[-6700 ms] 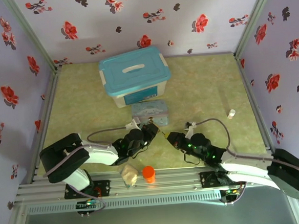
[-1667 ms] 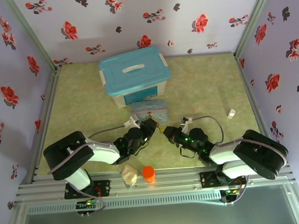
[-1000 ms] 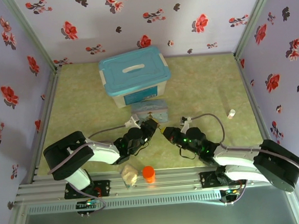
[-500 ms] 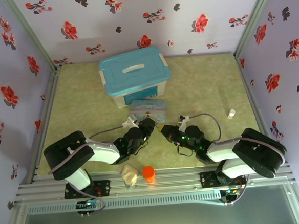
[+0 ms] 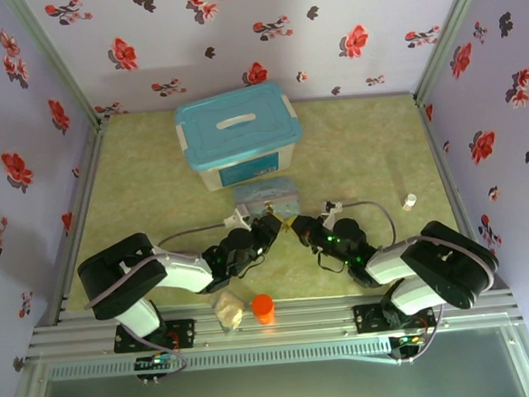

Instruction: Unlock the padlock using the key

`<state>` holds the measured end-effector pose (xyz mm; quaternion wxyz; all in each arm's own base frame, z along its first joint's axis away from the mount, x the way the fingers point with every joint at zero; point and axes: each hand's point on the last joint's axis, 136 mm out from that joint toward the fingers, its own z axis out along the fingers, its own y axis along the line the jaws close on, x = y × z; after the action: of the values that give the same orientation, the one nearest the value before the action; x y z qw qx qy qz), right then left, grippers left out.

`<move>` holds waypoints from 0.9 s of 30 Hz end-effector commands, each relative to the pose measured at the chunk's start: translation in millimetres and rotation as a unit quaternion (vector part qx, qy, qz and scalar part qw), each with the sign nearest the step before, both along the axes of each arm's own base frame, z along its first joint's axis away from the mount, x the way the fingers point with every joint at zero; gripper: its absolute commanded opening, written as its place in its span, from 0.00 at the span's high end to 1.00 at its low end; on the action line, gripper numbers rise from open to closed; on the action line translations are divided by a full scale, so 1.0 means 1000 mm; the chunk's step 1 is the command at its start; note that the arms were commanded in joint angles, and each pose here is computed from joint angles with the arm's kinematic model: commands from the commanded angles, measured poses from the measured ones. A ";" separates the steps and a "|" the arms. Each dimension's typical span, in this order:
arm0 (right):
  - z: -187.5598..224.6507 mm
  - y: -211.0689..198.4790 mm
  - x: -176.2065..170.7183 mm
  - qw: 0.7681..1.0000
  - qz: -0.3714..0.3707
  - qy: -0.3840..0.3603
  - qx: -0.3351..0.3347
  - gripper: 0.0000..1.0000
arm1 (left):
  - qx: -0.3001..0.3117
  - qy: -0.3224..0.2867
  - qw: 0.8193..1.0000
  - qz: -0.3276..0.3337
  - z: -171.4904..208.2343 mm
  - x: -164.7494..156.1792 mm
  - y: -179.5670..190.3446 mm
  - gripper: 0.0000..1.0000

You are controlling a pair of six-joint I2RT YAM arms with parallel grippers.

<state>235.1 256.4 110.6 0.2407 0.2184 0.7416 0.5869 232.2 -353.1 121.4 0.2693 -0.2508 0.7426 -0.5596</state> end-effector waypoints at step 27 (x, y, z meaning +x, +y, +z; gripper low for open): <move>0.018 -0.041 -0.010 0.966 -0.017 -0.079 -0.246 1.00 | 0.152 0.057 0.980 -0.111 -0.067 -0.036 -0.027 0.92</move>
<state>220.0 217.5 125.5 0.3406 0.1260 0.8342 0.4151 199.4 -370.9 50.6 0.1988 -0.1739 0.8536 -0.4489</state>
